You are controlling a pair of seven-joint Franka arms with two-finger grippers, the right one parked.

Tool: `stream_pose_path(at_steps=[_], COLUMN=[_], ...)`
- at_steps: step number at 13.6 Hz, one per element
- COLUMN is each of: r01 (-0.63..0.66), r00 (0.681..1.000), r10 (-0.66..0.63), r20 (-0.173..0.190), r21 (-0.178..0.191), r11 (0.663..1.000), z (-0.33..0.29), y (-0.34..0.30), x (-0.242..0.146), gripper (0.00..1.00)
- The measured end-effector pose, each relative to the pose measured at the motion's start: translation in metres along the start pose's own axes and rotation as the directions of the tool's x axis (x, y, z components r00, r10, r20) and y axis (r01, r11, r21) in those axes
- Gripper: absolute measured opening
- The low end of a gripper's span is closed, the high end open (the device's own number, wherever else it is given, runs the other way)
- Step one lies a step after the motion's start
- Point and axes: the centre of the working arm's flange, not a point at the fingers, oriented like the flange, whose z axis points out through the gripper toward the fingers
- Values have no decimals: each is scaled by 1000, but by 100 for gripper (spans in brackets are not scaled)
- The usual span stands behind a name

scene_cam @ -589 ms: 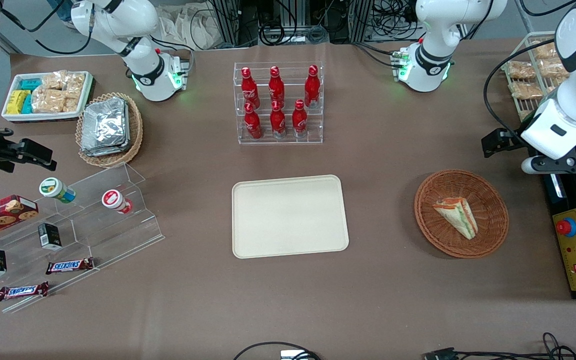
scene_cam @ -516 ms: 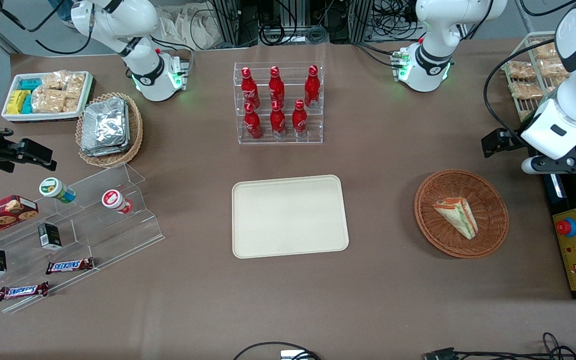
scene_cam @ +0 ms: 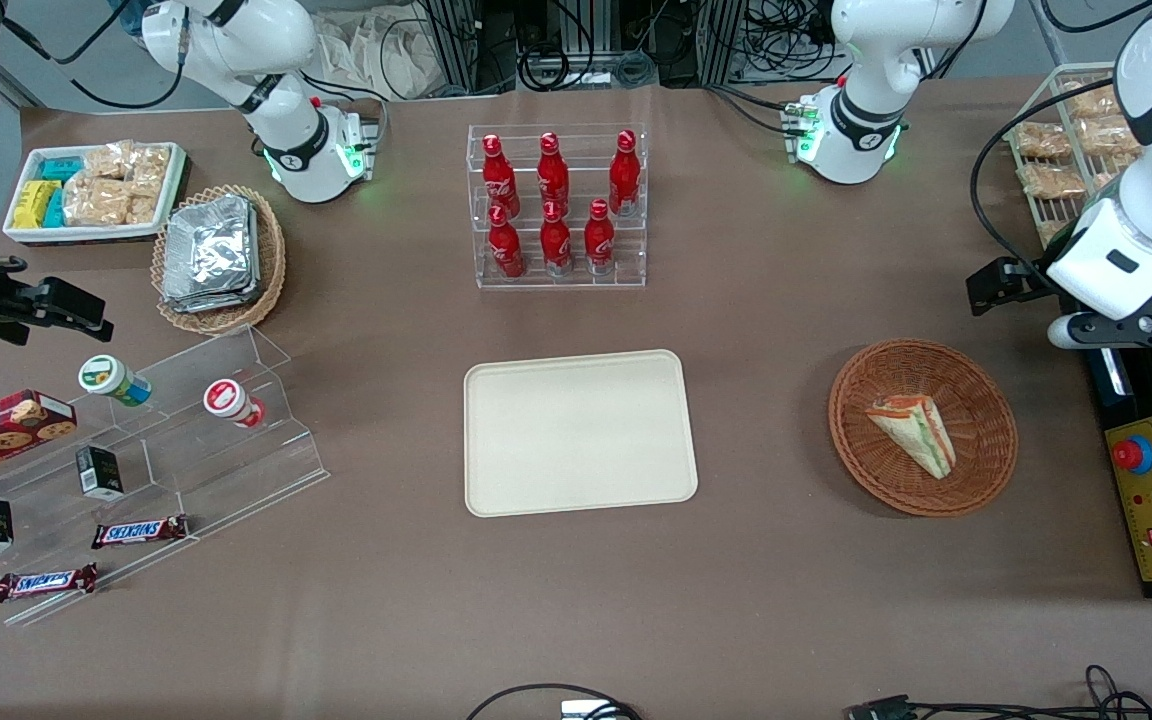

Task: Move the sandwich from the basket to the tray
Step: 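Move the left gripper over the sandwich in the wicker basket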

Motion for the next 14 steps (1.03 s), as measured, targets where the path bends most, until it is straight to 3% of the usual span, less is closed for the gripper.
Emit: stream_pose_path(at_steps=[9, 14], r01=[15, 112], r00=[1000, 993], r10=[-15, -112], r20=[3, 43], r21=[-1, -1], r11=[1000, 994], z=[1, 23], y=[-9, -20], x=[1, 13], gripper=[100, 100])
